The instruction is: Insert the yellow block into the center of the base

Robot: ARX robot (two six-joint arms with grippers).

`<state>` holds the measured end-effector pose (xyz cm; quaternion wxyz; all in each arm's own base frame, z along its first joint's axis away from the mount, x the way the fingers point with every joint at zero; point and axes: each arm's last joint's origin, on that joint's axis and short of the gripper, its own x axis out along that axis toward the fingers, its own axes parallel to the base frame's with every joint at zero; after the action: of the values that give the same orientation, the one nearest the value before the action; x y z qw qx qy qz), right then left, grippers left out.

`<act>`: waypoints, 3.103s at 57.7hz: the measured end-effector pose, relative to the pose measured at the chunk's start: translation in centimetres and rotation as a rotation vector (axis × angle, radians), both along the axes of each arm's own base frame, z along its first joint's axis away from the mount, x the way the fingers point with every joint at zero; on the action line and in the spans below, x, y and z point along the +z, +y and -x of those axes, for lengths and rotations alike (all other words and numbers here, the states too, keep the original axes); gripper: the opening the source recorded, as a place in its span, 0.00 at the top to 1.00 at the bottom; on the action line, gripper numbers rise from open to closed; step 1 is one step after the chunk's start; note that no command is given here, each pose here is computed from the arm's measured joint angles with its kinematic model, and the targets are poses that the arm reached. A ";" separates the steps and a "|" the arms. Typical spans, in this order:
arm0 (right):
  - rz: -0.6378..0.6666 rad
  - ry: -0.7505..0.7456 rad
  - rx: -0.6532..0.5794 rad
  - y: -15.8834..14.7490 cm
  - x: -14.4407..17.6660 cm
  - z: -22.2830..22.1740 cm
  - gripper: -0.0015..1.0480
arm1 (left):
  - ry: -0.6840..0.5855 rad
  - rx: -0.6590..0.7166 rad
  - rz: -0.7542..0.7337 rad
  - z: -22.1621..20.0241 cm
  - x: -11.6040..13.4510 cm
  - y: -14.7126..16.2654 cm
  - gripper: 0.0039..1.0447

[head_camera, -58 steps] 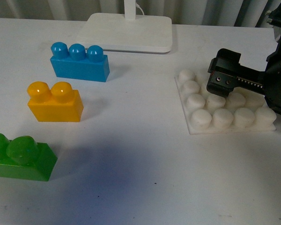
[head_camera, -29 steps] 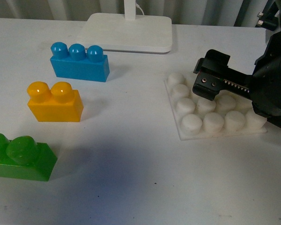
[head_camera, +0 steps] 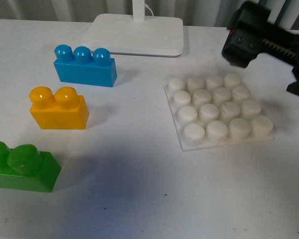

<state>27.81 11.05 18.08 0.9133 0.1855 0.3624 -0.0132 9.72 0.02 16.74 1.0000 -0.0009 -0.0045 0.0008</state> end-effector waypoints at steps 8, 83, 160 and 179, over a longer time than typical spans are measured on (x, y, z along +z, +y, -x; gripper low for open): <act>-0.029 -0.110 0.089 -1.4 1.8 1.5 0.09 | 0.000 0.000 0.000 0.0 0.0 0.0 0.06; 0.390 -0.735 -0.012 -11.8 0.8 16.7 0.97 | 0.000 0.000 0.000 0.0 0.0 0.0 0.06; 0.380 -0.746 0.026 -11.1 -1.6 18.1 0.11 | 0.193 -0.151 -0.077 -3.5 3.4 -0.5 0.06; 0.380 -0.746 0.025 -11.1 -1.6 18.1 0.09 | 0.391 -0.625 -0.576 -11.1 6.6 -1.4 0.06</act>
<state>9.76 -0.02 16.51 1.0000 0.0012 0.0001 -0.0006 20.86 -1.38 23.33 0.8939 0.2756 0.1843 -0.3018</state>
